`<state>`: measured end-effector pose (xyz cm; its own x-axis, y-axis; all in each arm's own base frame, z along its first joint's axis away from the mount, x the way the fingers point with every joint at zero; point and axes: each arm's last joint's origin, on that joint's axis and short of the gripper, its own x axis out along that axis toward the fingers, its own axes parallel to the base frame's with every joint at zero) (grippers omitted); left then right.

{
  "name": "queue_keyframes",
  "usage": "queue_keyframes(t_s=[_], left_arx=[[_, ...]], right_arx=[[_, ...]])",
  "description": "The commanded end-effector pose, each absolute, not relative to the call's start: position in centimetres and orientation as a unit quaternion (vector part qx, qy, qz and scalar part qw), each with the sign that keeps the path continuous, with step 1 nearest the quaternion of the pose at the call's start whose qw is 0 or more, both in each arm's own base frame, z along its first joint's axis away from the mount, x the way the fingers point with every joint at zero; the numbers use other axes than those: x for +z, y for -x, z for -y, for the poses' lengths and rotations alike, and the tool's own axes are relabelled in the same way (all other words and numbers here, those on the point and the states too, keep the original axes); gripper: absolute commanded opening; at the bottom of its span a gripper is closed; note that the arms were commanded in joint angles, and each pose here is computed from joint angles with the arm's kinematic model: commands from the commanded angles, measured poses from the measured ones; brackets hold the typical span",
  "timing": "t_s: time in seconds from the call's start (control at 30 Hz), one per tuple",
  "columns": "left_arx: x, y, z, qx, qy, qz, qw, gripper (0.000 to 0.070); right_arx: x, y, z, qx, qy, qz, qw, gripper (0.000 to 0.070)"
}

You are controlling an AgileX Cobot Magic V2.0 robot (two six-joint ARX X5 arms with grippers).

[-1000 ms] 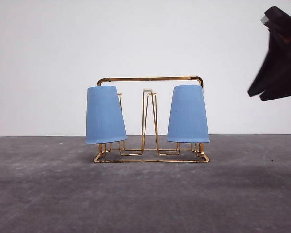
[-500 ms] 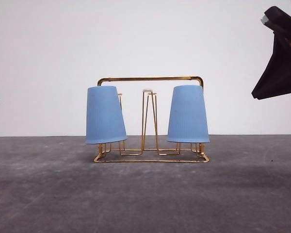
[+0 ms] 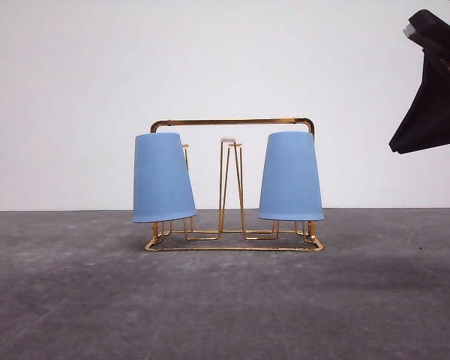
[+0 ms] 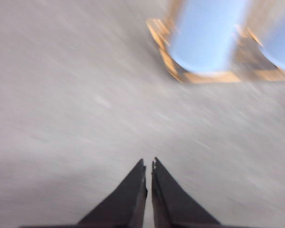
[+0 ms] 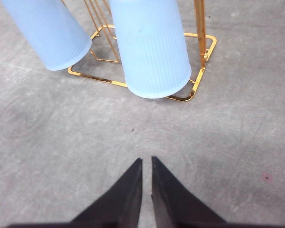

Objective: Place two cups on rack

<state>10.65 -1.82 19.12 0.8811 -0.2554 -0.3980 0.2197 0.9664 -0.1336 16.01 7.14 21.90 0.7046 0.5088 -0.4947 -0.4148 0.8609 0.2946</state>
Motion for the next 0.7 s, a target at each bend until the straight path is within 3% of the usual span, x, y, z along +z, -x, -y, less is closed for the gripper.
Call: queue_keyframes(t_s=[0.0,0.2,0.67], left_arx=[[18.7,-10.1,1.5,-0.094,0.015,-0.178,0.979,0.0000],[16.9,-9.2,0.5,-0.022,0.009,-0.140,0.990,0.0000],[15.0,-9.6,-0.1,0.009,0.019,-0.085,0.996,0.0000]], right_arx=[[22.2,-16.1,-7.3,0.254,-0.082,-0.284,0.921,0.0030],[22.2,-16.1,-7.3,0.254,-0.082,-0.284,0.921,0.0030],[22.3,-16.1,-7.3,0.254,-0.082,-0.283,0.921,0.0030]])
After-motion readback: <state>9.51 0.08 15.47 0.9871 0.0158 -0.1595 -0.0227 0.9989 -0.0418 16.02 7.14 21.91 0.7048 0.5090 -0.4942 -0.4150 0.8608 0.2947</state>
